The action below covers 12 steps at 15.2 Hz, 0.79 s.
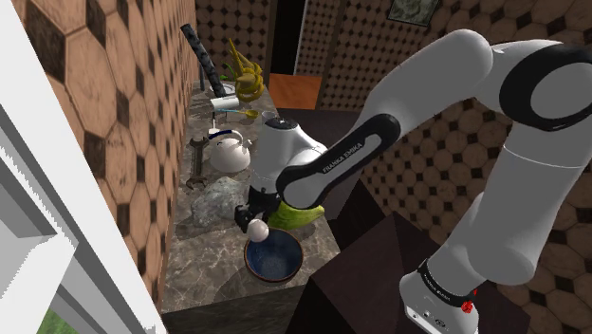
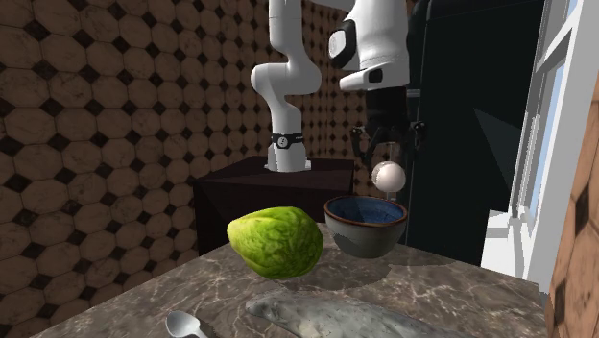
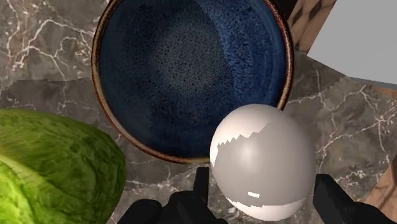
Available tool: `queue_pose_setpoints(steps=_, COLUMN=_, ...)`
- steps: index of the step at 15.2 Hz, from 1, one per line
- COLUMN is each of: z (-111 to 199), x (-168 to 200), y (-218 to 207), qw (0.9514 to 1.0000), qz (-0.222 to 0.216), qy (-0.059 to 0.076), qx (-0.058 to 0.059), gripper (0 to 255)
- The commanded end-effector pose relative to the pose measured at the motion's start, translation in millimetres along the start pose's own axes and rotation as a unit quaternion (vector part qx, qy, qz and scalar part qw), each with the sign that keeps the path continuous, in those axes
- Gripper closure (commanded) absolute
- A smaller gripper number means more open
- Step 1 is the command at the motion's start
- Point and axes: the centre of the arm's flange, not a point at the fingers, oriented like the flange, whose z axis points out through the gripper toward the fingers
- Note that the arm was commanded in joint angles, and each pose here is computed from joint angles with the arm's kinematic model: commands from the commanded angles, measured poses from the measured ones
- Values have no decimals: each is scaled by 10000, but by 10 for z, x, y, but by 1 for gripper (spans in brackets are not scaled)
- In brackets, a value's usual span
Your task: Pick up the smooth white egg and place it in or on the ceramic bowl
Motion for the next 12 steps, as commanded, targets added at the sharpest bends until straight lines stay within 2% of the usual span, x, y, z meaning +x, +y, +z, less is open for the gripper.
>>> queue_pose_setpoints(steps=1, z=-50, x=-207, y=196, qw=10000, qz=4, qy=6, qx=-5, gripper=255)
queue_pose_setpoints(steps=4, z=-85, x=-470, y=420, qw=10000, qz=4, qy=6, qx=-5, gripper=255)
queue_pose_setpoints(steps=12, z=335, x=-480, y=467, qw=10000, qz=4, qy=6, qx=-5, gripper=255)
